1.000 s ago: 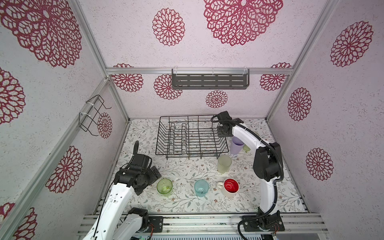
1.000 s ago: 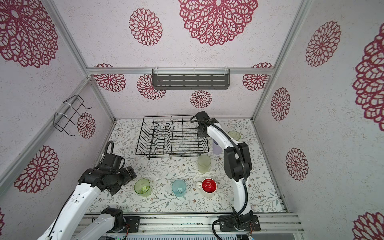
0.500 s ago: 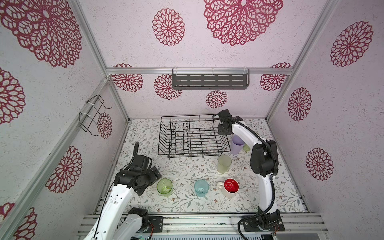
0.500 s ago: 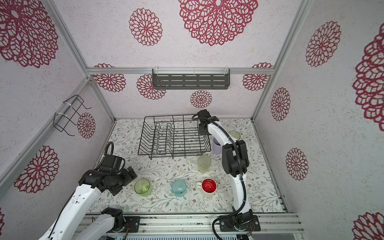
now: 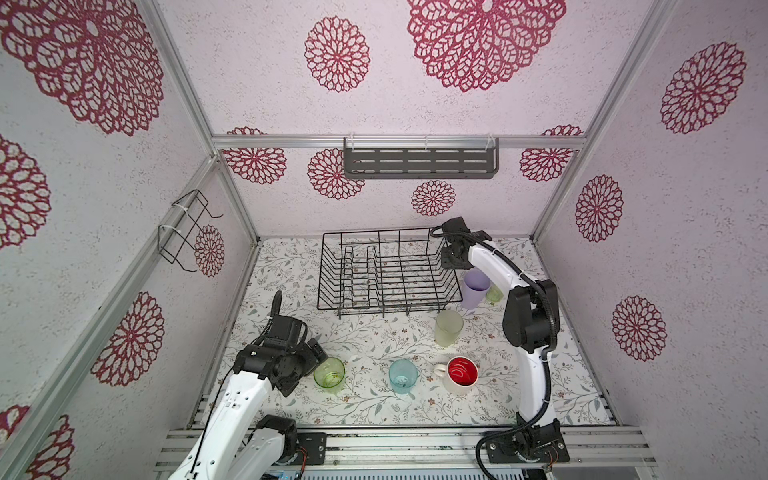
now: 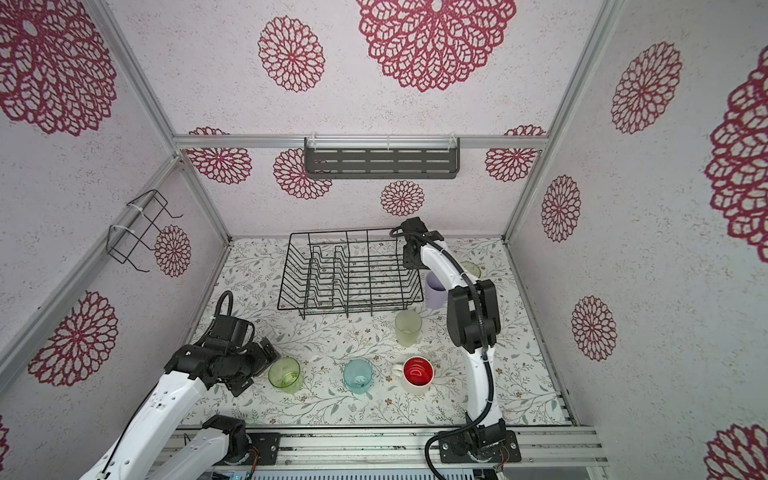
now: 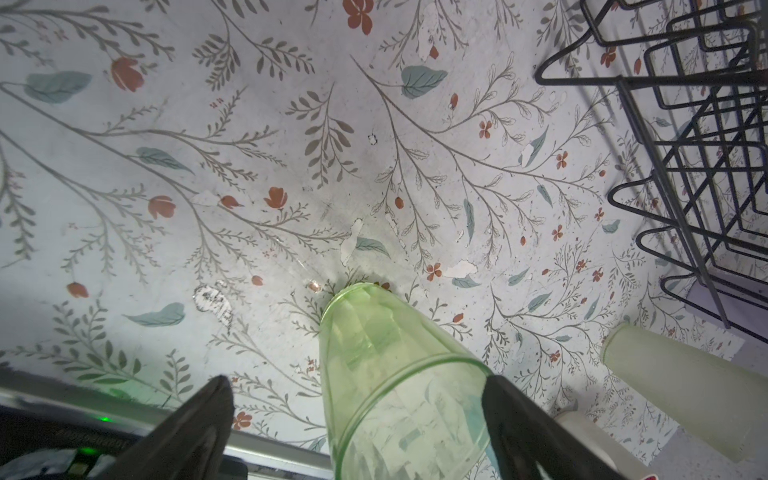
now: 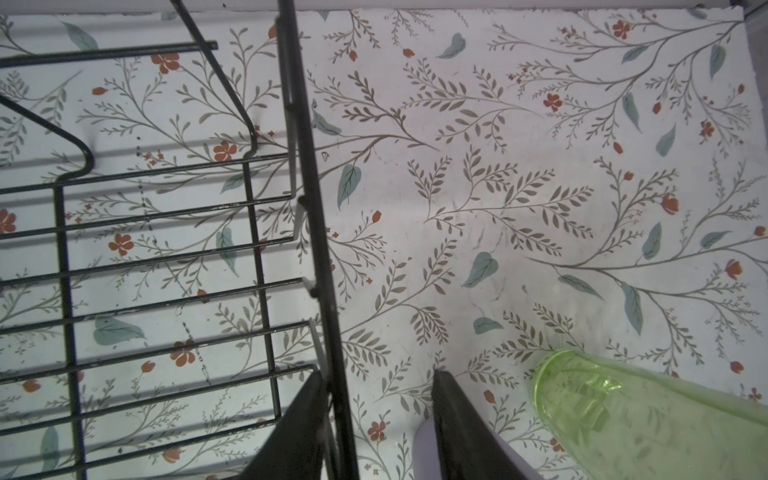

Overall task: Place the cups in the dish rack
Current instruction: 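Lower the right gripper onto the lavender cup rim and close on it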

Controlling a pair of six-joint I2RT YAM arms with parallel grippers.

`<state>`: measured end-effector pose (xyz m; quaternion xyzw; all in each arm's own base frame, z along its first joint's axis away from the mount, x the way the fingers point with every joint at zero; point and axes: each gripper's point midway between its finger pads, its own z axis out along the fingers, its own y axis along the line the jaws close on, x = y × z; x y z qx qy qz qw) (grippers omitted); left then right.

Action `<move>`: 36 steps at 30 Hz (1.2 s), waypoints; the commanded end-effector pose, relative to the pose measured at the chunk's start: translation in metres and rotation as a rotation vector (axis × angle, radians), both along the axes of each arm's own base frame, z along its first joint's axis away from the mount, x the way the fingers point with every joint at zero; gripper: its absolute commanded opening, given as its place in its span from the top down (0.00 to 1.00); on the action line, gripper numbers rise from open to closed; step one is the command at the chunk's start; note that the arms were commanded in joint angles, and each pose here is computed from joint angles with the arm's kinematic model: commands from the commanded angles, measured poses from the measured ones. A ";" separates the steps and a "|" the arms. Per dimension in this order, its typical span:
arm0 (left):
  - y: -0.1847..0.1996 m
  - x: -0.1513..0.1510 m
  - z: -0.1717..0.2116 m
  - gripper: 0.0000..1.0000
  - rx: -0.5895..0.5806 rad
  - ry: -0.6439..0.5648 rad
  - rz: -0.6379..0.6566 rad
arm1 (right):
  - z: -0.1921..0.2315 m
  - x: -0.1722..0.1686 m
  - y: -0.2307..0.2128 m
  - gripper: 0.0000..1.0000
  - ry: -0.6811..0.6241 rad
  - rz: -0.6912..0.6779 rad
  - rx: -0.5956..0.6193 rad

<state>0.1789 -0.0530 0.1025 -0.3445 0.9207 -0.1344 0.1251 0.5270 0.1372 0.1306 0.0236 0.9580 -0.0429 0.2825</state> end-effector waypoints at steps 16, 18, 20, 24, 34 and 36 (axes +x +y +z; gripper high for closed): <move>0.001 0.031 0.046 0.03 0.075 -0.132 -0.094 | 0.063 -0.087 -0.036 0.52 -0.100 -0.083 0.153; 0.002 0.035 0.052 0.03 0.086 -0.152 -0.098 | 0.050 -0.091 -0.037 0.52 -0.062 -0.084 0.139; 0.002 0.039 0.061 0.03 0.090 -0.173 -0.094 | 0.036 -0.093 -0.035 0.52 -0.029 -0.076 0.136; 0.005 0.048 0.077 0.03 0.102 -0.242 -0.078 | 0.026 -0.099 -0.027 0.52 0.022 -0.045 0.156; 0.003 0.061 0.093 0.03 0.112 -0.296 -0.100 | 0.011 -0.101 -0.042 0.61 0.037 -0.073 0.076; 0.002 0.061 0.092 0.03 0.107 -0.282 -0.104 | 0.009 -0.101 -0.043 0.64 0.045 -0.073 0.064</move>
